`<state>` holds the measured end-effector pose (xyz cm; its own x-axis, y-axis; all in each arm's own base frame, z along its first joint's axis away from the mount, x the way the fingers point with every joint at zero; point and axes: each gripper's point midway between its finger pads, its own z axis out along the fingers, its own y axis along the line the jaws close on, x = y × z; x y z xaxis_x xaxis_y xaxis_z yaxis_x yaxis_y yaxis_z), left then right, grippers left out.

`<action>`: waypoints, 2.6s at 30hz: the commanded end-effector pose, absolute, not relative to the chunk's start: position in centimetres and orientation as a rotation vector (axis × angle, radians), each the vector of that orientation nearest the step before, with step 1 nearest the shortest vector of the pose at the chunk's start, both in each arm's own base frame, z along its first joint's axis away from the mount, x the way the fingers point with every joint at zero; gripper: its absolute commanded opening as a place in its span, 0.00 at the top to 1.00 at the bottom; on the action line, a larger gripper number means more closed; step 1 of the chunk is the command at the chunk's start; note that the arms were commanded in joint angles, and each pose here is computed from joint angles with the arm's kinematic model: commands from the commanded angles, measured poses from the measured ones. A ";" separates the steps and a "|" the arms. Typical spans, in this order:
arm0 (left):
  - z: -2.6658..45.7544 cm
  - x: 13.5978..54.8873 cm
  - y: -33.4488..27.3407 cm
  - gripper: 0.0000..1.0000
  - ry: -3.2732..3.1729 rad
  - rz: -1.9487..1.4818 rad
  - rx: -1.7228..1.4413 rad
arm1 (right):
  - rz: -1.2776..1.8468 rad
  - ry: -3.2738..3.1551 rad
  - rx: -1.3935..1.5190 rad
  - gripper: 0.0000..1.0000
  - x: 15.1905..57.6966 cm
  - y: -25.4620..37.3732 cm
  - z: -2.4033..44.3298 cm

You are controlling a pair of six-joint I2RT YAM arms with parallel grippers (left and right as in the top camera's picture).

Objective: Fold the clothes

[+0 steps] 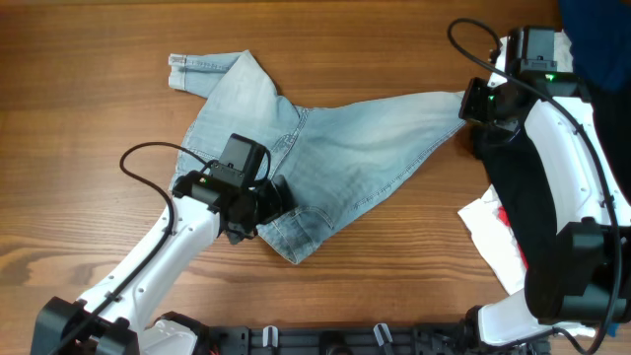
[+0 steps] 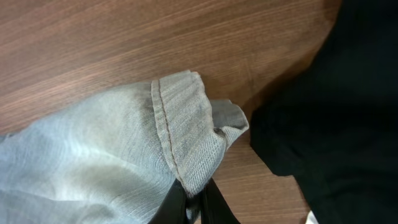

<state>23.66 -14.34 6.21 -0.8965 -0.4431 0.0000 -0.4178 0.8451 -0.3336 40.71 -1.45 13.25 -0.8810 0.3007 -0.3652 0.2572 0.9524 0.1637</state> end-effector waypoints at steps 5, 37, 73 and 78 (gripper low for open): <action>3.7 24.9 -13.6 0.25 2.904 -0.389 -0.889 | 0.103 2.746 0.393 0.96 40.2 -1.9 12.4; 5.2 34.1 -0.6 0.94 2.492 -0.240 -1.041 | 0.066 2.777 0.380 0.96 39.5 -2.2 12.1; 1.2 19.0 -13.0 0.28 3.087 -0.504 -1.278 | 0.061 2.811 0.379 0.96 38.7 -2.1 11.9; 1.2 20.0 -13.5 0.28 3.007 -0.527 -1.392 | 0.061 2.812 0.376 0.96 38.7 -2.1 11.8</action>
<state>19.78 -13.60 1.17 -0.7049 -0.6333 0.3195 -0.7045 0.6775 -0.2115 38.85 -1.23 12.47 -0.9159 0.2675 -0.2992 0.2422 0.9628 0.1194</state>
